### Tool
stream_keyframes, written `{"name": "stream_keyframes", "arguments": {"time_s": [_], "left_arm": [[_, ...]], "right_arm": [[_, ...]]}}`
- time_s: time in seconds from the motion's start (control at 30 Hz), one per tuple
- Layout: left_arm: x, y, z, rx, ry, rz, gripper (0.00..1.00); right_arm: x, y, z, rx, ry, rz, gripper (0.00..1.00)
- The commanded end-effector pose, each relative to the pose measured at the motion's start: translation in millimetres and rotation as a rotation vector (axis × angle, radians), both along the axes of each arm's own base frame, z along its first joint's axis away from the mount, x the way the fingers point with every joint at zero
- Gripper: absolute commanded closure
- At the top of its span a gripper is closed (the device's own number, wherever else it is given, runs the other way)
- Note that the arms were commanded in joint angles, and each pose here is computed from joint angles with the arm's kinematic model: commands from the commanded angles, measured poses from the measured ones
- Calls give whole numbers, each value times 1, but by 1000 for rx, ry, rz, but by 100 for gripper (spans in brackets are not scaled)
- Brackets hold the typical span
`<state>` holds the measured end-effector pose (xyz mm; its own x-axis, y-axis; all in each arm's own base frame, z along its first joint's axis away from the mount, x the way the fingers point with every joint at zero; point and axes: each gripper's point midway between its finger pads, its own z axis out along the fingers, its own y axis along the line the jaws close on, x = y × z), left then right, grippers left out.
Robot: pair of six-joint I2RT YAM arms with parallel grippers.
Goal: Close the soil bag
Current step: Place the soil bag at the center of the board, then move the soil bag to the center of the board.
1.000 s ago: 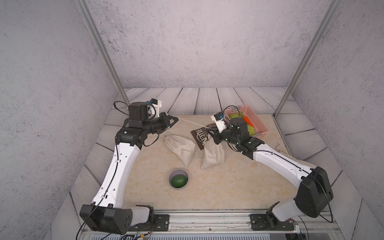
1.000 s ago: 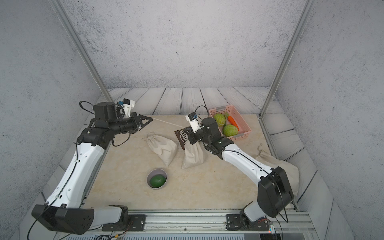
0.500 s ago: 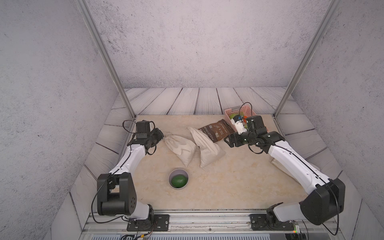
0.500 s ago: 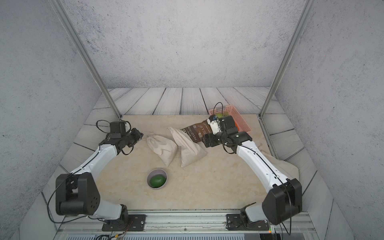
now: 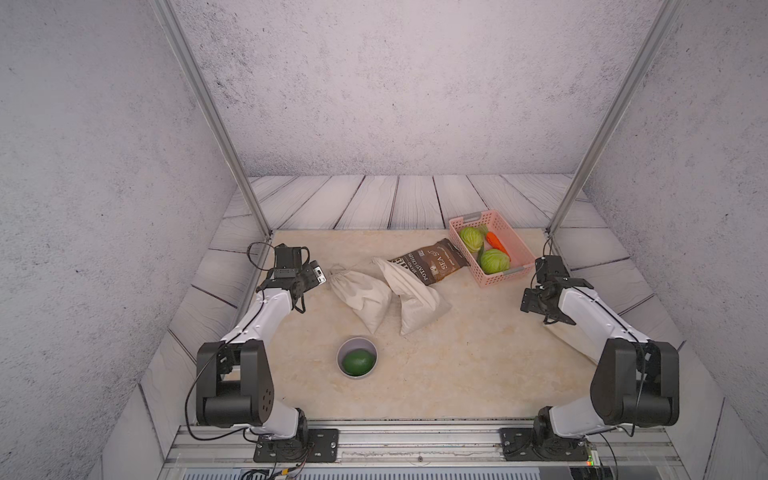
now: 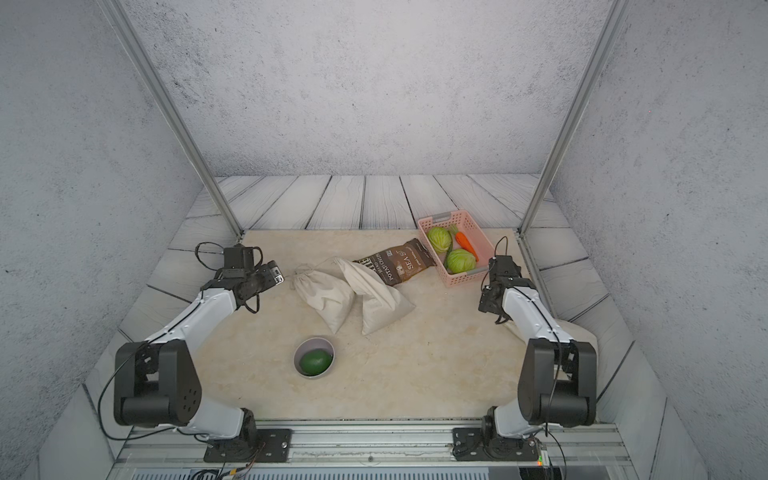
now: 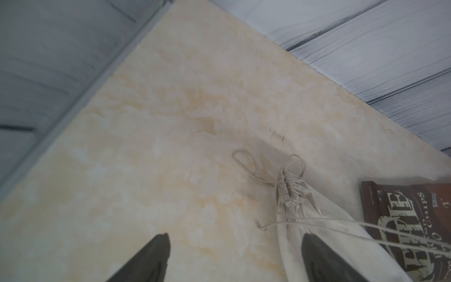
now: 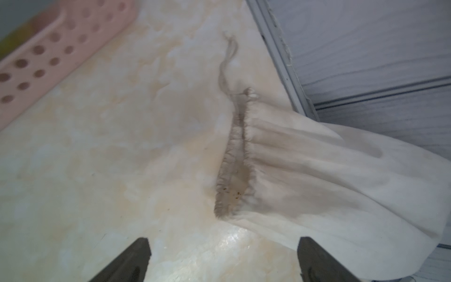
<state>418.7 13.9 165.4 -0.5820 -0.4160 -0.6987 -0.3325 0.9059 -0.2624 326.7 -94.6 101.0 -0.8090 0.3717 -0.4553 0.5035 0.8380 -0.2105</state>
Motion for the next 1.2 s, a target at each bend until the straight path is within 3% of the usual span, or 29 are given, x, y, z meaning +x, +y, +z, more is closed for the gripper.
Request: {"name": "stream_keyframes", "arguments": {"time_s": [0.0,0.2,0.23,0.37,0.5,0.53,0.77,1.17], "left_arm": [[-8,-4,41,95,-94,-52,1],[-14,-34,70,105,-123,-174,2],[-15,-42,75,94,-132,-202,2],[-18,-93,93,35,-181,-352,1],[-29,-150,115,-90,-273,-521,2],[-32,-159,120,-111,-291,-550,2],[-50,-190,133,-171,-340,-641,2],[-83,-245,128,-197,-355,-816,1]], "right_arm": [[7,-16,-21,40,16,-81,1],[15,-19,-58,212,58,-91,1],[14,-21,-62,229,67,-95,6],[12,-24,-75,272,79,-89,37],[10,-20,-73,280,74,-55,92],[10,-19,-71,284,66,-52,100],[17,22,-26,331,-38,83,100],[-1,170,108,454,-276,650,100]]}}
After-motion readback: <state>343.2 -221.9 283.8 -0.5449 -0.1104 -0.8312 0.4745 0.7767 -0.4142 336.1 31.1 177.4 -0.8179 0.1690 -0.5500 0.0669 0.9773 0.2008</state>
